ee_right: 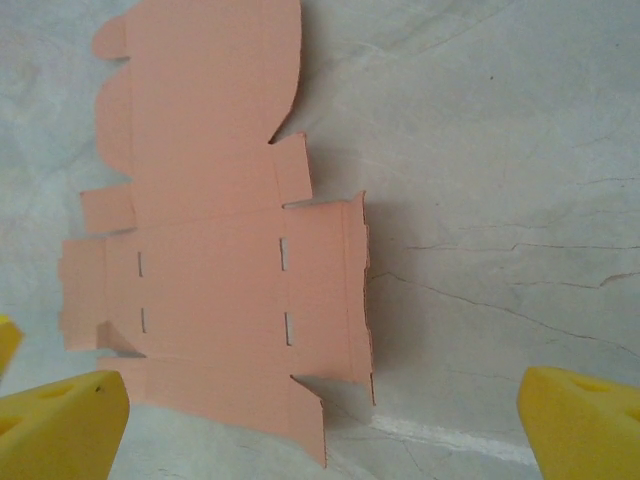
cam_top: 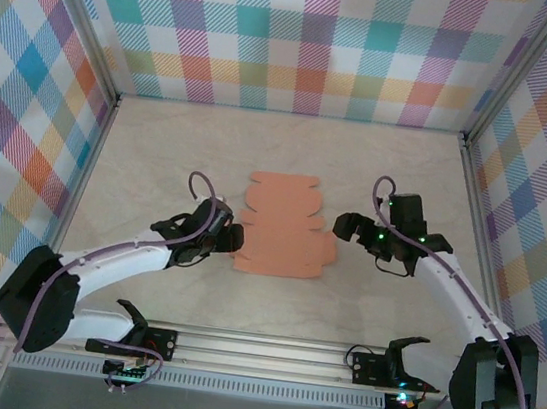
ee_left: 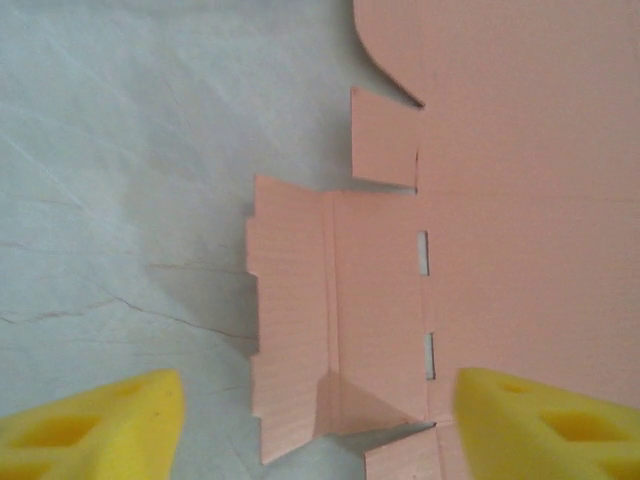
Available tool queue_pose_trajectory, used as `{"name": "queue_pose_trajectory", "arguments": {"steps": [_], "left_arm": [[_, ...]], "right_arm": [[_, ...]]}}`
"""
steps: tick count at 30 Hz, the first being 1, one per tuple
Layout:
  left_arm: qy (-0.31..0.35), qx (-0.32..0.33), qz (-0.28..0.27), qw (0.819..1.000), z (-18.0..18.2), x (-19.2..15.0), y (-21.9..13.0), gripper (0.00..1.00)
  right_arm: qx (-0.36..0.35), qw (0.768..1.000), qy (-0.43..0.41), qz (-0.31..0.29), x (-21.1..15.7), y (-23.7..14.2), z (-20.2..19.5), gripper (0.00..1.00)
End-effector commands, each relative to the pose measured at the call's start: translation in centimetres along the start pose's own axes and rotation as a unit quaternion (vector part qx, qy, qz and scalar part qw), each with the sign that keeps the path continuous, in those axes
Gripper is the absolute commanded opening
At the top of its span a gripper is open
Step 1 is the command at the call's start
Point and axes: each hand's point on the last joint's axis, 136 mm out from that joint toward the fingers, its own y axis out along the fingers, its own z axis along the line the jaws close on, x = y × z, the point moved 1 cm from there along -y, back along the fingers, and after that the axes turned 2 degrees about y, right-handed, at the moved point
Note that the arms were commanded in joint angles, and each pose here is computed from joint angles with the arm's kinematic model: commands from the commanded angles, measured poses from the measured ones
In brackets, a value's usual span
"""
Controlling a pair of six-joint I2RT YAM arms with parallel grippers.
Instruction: Fold the paper box
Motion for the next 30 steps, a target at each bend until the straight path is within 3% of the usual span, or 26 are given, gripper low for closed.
{"name": "queue_pose_trajectory", "arguments": {"steps": [1, 5, 10, 12, 18, 25, 30], "left_arm": [[0.008, 0.015, -0.021, 1.0, 0.8, 1.5, -1.9, 0.86], [0.004, -0.026, -0.022, 0.999, -1.2, 2.8, -2.6, 1.0], [0.042, -0.038, 0.004, 0.998, -3.8, 5.2, -0.5, 1.0], [0.052, -0.04, 0.006, 0.998, -4.5, 6.2, 0.5, 1.0], [0.054, -0.058, 0.015, 0.997, -5.4, 7.6, 2.0, 1.0], [0.051, -0.066, 0.025, 0.996, -5.5, 7.7, 2.8, 1.0], [0.046, -0.062, 0.026, 0.997, -4.9, 7.2, 2.7, 1.0]], "right_arm": [[-0.051, 0.999, -0.007, 0.007, -0.7, 0.8, -1.2, 1.0], [-0.05, 0.998, 0.028, 0.023, -2.2, 2.4, -1.2, 0.99], [-0.079, 0.994, 0.045, 0.06, -5.2, 4.1, -0.8, 0.93], [-0.057, 0.994, 0.059, 0.071, -7.0, 4.9, -0.1, 0.91], [-0.02, 0.991, 0.099, 0.091, -10.2, 6.4, 0.8, 0.63], [0.001, 0.991, 0.083, 0.108, -10.4, 8.0, 1.9, 0.43], [-0.017, 0.992, 0.059, 0.113, -10.0, 8.6, 1.8, 0.17]]}}
